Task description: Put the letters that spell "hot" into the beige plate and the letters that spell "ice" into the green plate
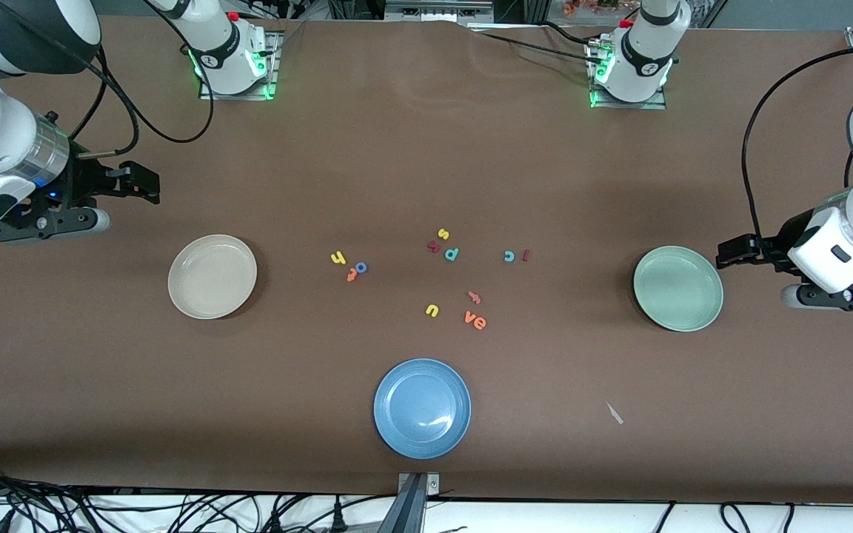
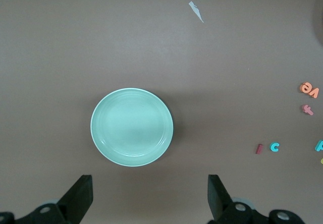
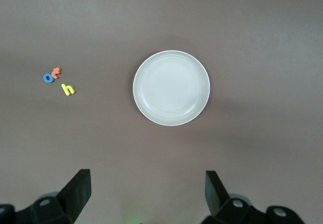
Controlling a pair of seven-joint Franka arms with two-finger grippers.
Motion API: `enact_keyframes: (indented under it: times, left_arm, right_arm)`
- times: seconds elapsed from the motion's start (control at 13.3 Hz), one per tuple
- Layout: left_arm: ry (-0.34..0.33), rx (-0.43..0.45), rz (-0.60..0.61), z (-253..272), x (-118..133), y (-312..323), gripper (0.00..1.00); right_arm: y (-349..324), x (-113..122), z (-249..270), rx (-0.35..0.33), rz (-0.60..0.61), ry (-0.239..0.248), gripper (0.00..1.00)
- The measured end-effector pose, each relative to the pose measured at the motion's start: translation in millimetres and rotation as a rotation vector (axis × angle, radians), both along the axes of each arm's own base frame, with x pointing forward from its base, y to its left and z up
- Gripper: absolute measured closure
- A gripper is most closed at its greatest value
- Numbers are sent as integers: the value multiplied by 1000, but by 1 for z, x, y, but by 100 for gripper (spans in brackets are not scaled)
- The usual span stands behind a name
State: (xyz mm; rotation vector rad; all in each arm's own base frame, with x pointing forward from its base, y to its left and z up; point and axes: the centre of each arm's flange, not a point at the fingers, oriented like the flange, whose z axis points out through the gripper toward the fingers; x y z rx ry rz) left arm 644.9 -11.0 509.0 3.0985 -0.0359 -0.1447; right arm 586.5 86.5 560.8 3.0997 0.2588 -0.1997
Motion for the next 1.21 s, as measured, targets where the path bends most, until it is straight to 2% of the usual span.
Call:
enact_keyframes:
  times: [1.21]
  left_arm:
    - [0,0,-2,0,0,0,0]
  right_arm:
    - [-2,-3,2,1,-4,11,0]
